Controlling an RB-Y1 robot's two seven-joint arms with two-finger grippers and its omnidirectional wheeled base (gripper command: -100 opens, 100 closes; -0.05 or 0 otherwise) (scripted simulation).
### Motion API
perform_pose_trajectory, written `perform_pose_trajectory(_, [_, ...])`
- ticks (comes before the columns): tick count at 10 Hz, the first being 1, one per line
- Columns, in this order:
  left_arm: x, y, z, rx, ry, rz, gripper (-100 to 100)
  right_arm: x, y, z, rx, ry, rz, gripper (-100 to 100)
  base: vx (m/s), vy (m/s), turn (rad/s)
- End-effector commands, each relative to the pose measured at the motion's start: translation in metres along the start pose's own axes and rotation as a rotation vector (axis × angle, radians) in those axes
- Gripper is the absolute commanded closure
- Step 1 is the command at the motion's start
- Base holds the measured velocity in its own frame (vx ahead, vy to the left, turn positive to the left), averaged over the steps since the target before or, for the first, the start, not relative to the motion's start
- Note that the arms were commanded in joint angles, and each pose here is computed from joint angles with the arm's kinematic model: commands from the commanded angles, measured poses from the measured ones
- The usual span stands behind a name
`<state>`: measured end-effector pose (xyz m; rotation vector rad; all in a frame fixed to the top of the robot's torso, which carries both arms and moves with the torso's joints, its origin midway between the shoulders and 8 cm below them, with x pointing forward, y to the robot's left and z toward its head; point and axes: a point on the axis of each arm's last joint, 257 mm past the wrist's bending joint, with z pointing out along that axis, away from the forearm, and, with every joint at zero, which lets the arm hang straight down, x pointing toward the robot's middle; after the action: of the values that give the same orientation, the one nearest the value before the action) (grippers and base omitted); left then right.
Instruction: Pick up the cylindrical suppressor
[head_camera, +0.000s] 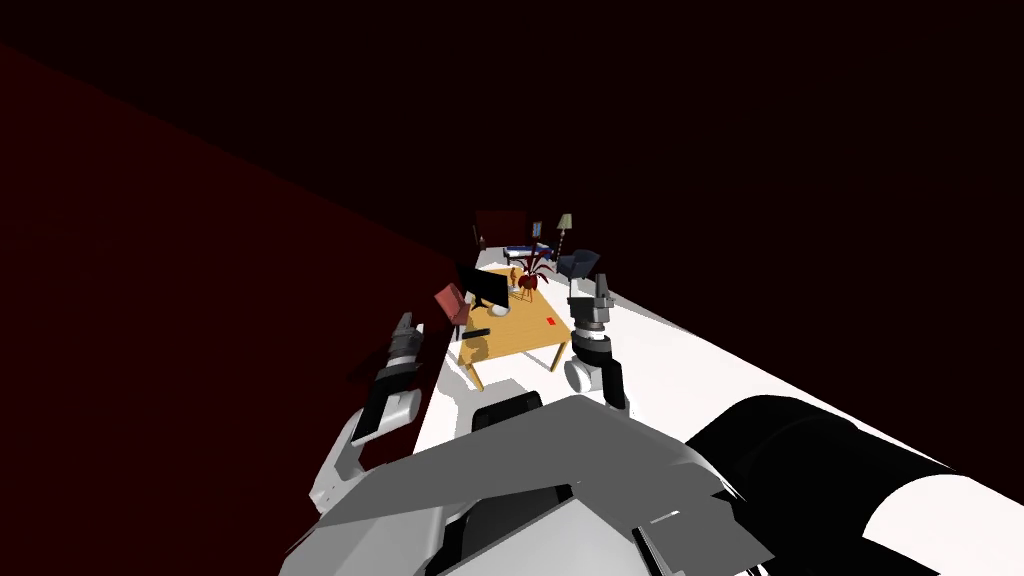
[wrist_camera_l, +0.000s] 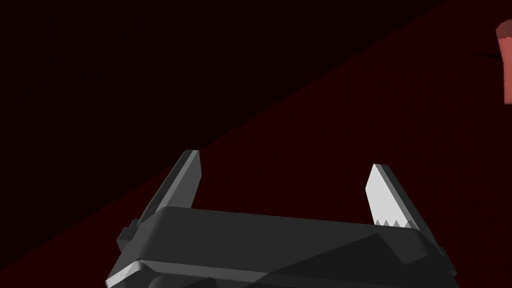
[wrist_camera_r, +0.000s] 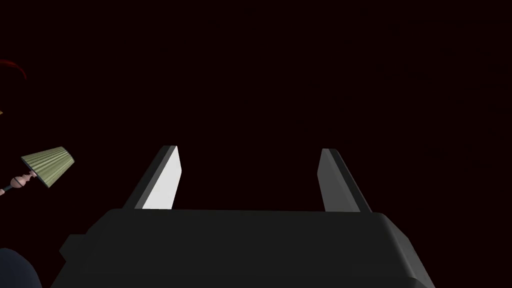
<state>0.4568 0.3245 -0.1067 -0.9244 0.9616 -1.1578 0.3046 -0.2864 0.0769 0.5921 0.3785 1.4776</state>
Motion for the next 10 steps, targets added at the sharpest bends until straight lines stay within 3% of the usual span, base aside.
perform_pose_trajectory(1, [-0.003, 0.018, 0.001, -0.043, -0.006, 0.009, -100, 0.000, 0.000, 0.000, 0.000, 0.000, 0.000, 0, -0.007, -0.022, -0.089])
perform_pose_trajectory(3, [-0.019, 0.052, 0.010, -0.135, -0.030, 0.035, -100, 0.000, 0.000, 0.000, 0.000, 0.000, 0.000, 0, -0.009, -0.029, -0.225])
perform_pose_trajectory(5, [-0.028, 0.081, 0.011, -0.210, -0.046, 0.044, -100, 0.000, 0.000, 0.000, 0.000, 0.000, 0.000, 0, -0.006, -0.026, -0.122])
perform_pose_trajectory(10, [-0.046, 0.132, 0.009, -0.357, -0.079, 0.053, -100, 0.000, 0.000, 0.000, 0.000, 0.000, 0.000, 0, -0.006, -0.017, -0.130])
